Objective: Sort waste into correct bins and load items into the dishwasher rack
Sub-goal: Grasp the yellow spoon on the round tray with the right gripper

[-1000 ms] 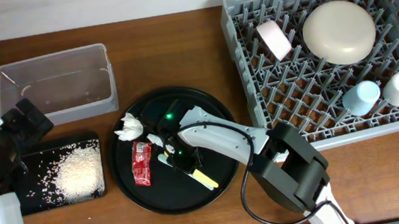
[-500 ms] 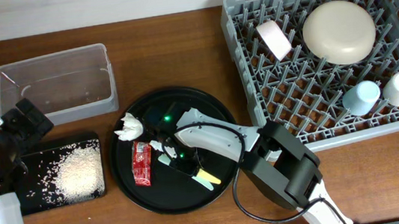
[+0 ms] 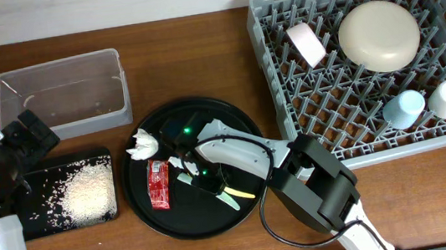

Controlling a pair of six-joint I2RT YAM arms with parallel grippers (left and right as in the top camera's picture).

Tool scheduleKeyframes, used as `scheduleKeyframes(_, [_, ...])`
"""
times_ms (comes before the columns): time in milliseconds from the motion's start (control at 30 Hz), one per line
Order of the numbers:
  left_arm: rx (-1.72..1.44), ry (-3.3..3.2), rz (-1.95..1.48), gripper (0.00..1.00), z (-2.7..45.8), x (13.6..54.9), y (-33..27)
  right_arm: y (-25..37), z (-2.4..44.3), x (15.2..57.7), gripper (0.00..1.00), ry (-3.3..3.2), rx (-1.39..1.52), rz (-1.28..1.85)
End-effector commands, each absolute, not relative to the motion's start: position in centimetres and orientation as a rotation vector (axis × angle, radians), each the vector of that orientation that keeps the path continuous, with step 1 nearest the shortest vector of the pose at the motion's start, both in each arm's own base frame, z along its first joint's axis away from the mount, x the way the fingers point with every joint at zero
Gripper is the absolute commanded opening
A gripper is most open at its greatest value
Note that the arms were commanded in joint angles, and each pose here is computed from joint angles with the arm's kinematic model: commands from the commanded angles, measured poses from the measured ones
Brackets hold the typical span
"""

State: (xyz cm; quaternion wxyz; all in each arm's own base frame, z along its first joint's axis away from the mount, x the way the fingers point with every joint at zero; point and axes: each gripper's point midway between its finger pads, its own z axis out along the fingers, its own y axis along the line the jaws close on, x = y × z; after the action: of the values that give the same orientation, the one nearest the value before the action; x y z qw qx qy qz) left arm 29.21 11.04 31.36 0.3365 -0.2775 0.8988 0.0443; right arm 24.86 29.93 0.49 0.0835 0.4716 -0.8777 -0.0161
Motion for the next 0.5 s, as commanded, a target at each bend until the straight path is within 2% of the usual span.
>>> scheduleKeyframes(0, [-0.739,2.323,0.115,0.99,31.9,29.2,11.3,30.1,1.0,25.7,0.13,-2.639,1.407,-0.024])
scheduleKeyframes(167, [-0.739,2.323,0.115,0.99,31.9,29.2,11.3,30.0,1.9,26.1,0.04,-2.663,1.406,-0.007])
scheduleKeyframes(300, [-0.739,2.323,0.115,0.99,31.9,29.2,11.3,28.6,3.4,28.4,0.04,-2.774,1.314,0.159])
scheduleKeyframes(467, [-0.739,2.323,0.115,0.99,31.9,29.2,11.3,28.3,7.3,31.6,0.04,-2.938,1.134,0.136])
